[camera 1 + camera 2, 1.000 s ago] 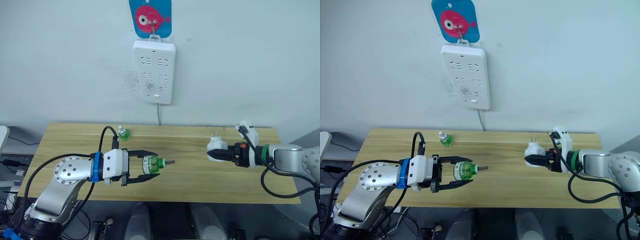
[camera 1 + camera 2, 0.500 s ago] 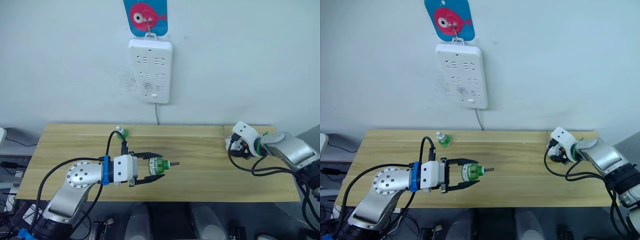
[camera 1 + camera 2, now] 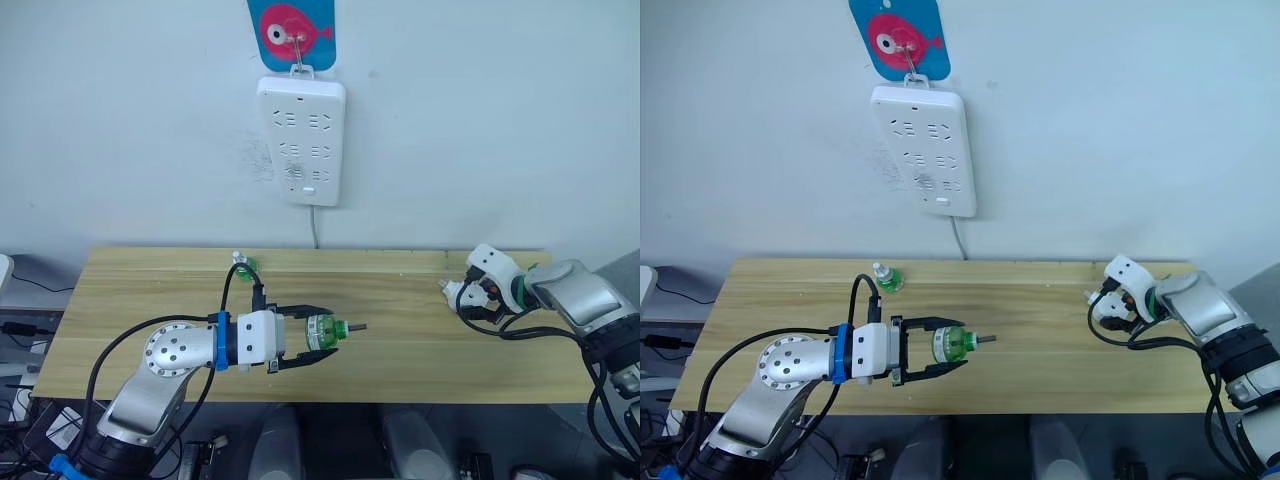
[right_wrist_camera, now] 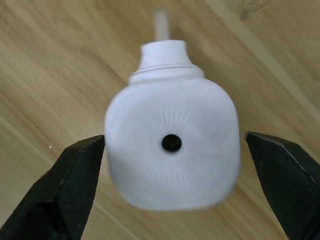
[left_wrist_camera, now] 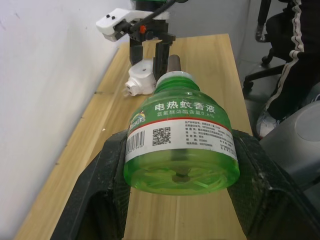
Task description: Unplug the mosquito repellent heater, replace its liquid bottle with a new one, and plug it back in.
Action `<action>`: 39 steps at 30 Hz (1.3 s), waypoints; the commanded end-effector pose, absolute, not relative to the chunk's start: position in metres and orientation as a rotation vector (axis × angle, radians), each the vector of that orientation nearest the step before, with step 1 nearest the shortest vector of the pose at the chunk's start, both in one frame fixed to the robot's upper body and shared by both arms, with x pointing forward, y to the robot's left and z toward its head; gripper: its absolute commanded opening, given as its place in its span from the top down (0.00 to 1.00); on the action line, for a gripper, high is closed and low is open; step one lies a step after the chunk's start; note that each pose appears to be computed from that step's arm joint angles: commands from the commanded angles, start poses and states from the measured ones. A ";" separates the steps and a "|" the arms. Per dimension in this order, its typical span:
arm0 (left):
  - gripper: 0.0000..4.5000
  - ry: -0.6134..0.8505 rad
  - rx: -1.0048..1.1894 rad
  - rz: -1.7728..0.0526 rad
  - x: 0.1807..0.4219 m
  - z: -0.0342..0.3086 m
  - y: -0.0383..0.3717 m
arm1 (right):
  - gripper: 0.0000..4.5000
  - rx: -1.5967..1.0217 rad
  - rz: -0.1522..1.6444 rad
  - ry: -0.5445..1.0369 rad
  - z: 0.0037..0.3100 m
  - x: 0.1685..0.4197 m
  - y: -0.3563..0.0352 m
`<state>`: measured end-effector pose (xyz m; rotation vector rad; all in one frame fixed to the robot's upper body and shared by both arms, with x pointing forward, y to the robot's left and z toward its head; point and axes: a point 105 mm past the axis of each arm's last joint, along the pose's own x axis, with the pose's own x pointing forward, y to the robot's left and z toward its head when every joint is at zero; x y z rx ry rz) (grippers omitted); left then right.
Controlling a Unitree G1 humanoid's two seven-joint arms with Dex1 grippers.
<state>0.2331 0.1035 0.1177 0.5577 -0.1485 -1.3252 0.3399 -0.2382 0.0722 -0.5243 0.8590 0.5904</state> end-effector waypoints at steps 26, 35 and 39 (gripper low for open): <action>0.49 -0.361 0.300 -1.075 0.267 0.140 0.047 | 0.00 0.590 0.967 0.296 0.173 0.244 -0.079; 0.49 -0.381 0.276 -1.091 0.263 0.145 0.038 | 0.00 0.670 0.971 0.267 0.179 0.252 -0.060; 0.49 -0.379 0.276 -1.085 0.262 0.145 0.040 | 0.00 0.673 0.952 0.270 0.176 0.254 -0.063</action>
